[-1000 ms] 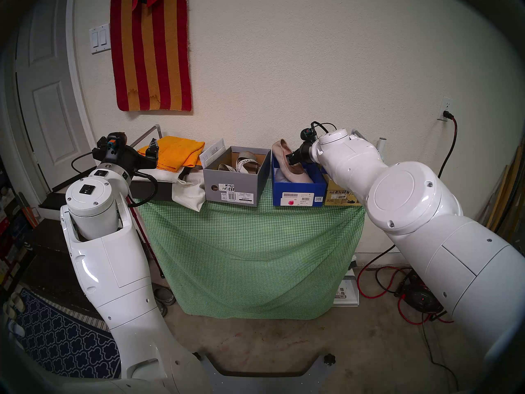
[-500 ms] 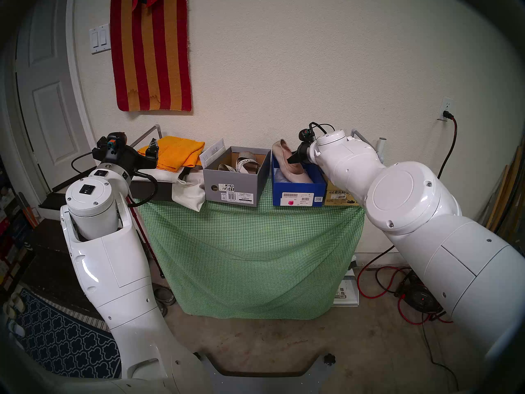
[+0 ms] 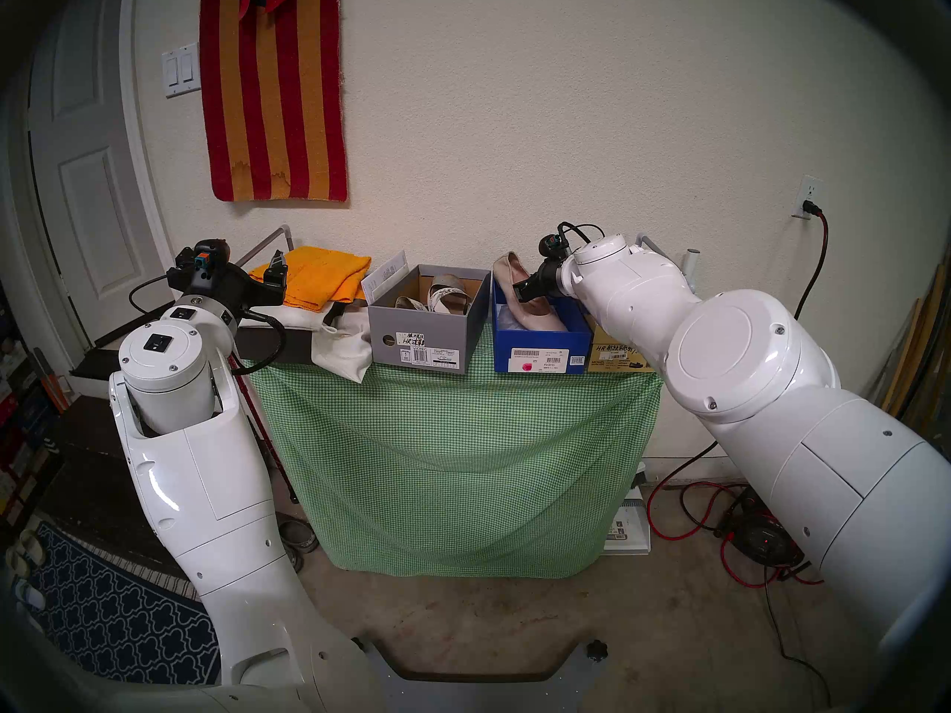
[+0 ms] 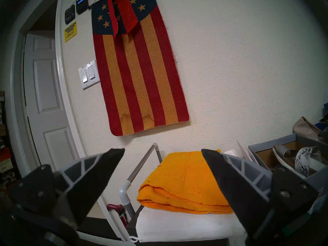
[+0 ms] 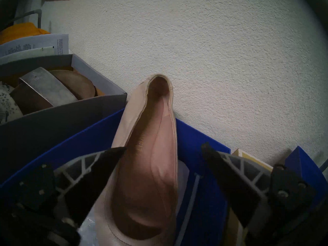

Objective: Put shoes into shoe box

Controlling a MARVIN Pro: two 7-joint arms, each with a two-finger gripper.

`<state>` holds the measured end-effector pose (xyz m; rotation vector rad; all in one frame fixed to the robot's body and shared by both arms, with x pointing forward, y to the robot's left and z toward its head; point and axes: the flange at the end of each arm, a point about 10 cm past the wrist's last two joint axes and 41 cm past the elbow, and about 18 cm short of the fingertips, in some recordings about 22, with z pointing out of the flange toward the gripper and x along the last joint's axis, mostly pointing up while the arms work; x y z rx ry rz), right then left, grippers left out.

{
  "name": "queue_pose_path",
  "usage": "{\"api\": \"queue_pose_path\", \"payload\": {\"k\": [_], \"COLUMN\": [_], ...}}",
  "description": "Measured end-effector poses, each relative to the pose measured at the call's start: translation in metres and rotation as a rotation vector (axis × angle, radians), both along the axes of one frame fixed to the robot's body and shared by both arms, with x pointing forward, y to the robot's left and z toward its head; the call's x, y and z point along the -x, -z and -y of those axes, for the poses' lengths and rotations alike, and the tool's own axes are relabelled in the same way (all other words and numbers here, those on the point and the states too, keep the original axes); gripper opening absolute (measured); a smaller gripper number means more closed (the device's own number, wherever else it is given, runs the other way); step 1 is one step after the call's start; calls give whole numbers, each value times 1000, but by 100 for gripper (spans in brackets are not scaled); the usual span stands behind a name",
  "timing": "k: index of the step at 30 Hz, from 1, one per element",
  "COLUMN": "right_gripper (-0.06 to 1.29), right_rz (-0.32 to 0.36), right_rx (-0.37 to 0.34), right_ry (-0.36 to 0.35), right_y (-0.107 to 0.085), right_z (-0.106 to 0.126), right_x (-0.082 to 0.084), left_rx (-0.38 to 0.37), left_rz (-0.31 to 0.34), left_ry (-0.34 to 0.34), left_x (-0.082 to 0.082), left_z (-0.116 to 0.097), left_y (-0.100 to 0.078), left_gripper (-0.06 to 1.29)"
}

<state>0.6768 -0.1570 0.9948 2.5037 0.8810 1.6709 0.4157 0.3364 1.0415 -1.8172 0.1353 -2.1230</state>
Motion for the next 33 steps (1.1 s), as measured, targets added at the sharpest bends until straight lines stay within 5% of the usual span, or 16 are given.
{"api": "queue_pose_path", "payload": {"k": [1,2,3,33], "right_gripper": [65,104,123,123], "right_rz": [-1,-2,-2,-21], "right_rx": [2,3,4,57], "right_ry": [-6,-9,-13,-16], "right_y": [0,0,0,-6], "right_z": [0,0,0,14], "right_x": [0,0,0,0], "left_rx": [0,0,0,0], "left_rz": [0,0,0,0], "left_ry": [0,0,0,-1], "left_x": [0,0,0,0], "left_z": [0,0,0,0], "left_y": [0,0,0,0], "left_gripper": [123,123,123,123]}}
